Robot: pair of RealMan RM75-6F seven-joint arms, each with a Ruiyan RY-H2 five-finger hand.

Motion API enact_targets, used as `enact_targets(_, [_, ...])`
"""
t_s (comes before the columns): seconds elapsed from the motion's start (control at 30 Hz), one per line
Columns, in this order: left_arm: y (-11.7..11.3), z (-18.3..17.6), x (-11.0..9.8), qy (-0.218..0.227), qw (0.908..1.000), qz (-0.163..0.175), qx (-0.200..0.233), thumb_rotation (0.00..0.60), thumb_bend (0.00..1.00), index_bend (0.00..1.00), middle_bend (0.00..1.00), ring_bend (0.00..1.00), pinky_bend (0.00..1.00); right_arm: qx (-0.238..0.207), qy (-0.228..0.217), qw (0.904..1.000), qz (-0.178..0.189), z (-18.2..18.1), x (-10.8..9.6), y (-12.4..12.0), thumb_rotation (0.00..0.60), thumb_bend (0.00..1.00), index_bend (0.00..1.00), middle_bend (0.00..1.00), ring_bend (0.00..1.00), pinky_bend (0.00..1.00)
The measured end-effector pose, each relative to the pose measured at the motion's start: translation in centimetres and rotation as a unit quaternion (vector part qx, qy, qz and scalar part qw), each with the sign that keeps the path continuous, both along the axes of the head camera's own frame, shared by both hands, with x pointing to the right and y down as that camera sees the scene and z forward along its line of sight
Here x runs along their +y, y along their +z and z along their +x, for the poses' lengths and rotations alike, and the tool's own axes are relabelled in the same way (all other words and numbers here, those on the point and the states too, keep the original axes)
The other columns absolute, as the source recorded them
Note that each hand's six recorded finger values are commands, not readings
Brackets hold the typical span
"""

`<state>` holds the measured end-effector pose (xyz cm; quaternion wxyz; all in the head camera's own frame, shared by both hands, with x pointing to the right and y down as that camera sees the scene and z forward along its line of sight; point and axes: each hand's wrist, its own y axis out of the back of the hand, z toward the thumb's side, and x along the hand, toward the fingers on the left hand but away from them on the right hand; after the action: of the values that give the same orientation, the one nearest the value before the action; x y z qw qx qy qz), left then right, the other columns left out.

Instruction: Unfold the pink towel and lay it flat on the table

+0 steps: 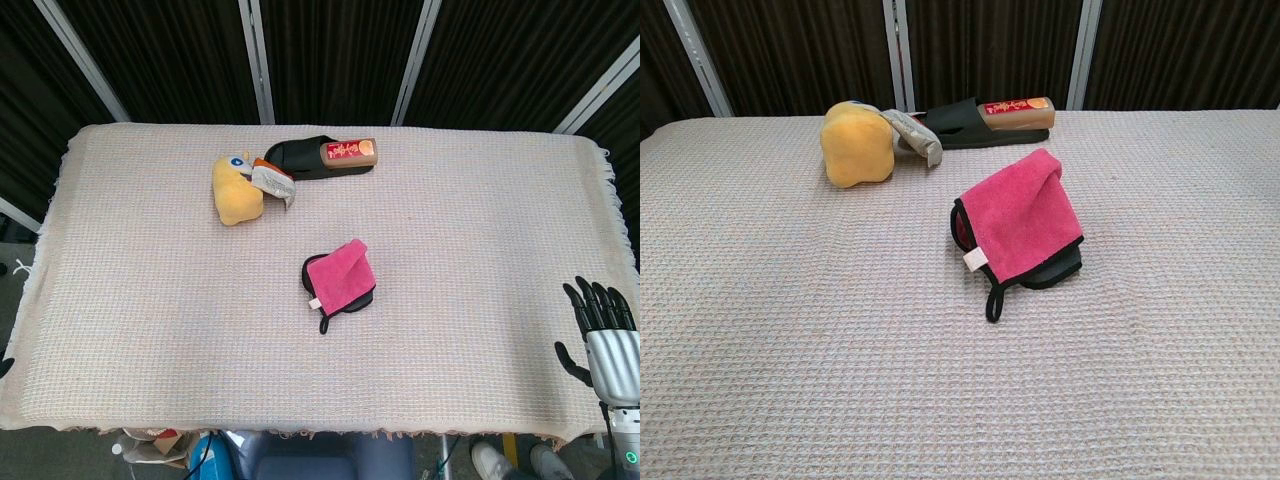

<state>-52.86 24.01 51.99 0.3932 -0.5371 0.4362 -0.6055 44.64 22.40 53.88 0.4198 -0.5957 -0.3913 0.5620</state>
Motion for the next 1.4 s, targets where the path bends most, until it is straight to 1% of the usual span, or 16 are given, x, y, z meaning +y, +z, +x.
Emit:
enact_targets(0.4, [0.0, -0.2, 0.1, -0.002, 1.0000, -0.001, 0.000, 0.600, 0.03, 0.00, 0.00, 0.00, 0.00, -0.003, -0.003, 1.0000, -0.002, -0.3, 0.0, 0.2, 0.600, 0.34, 0.01, 0.04, 0.00, 0.07])
enact_targets(0.57, [0.0, -0.4, 0.0, -0.005, 1.0000, 0.000, -0.004, 0.600, 0.03, 0.00, 0.00, 0.00, 0.00, -0.005, -0.005, 0.9999, -0.007, -0.6, 0.0, 0.6, 0.600, 0.34, 0.04, 0.04, 0.00, 0.07])
enact_targets(0.67, [0.0, -0.5, 0.1, -0.005, 1.0000, -0.002, -0.006, 0.600, 0.03, 0.00, 0.00, 0.00, 0.00, -0.015, -0.002, 0.9998, -0.009, -0.8, -0.1, 0.6, 0.600, 0.29, 0.04, 0.04, 0.00, 0.07])
enact_targets(0.7, [0.0, -0.5, 0.2, -0.005, 1.0000, -0.002, -0.006, 0.600, 0.03, 0.00, 0.00, 0.00, 0.00, -0.020, -0.002, 0.9998, -0.009, -0.8, -0.1, 0.6, 0.600, 0.26, 0.04, 0.04, 0.00, 0.07])
enact_targets(0.73, [0.1, -0.6, 0.2, -0.005, 1.0000, -0.003, -0.007, 0.600, 0.03, 0.00, 0.00, 0.00, 0.00, -0.028, -0.001, 0.9996, -0.008, -1.0, -0.2, 0.6, 0.600, 0.23, 0.05, 0.04, 0.00, 0.07])
enact_targets(0.8, [0.0, -0.6, 0.2, -0.006, 1.0000, -0.001, -0.007, 0.600, 0.03, 0.00, 0.00, 0.00, 0.00, -0.041, -0.004, 0.9991, -0.006, -1.4, -0.5, 0.6, 0.600, 0.20, 0.05, 0.04, 0.00, 0.07])
enact_targets(1.0, [0.3, -0.6, 0.3, -0.005, 0.9999, -0.005, -0.011, 0.600, 0.03, 0.00, 0.00, 0.00, 0.00, -0.093, -0.028, 0.9952, 0.007, -3.5, -1.7, 1.2, 0.600, 0.20, 0.06, 0.04, 0.00, 0.07])
enact_targets(1.13, [0.5, -0.4, 0.3, -0.001, 0.9998, -0.007, -0.016, 0.600, 0.03, 0.00, 0.00, 0.00, 0.00, -0.118, -0.051, 0.9917, -0.001, -5.8, -3.0, 2.6, 0.600, 0.20, 0.06, 0.04, 0.00, 0.07])
enact_targets(1.4, [0.9, -0.1, 0.3, 0.006, 0.9996, -0.007, -0.026, 0.600, 0.03, 0.00, 0.00, 0.00, 0.00, -0.122, -0.092, 0.9874, -0.038, -11.9, -5.0, 6.3, 0.600, 0.19, 0.06, 0.04, 0.00, 0.07])
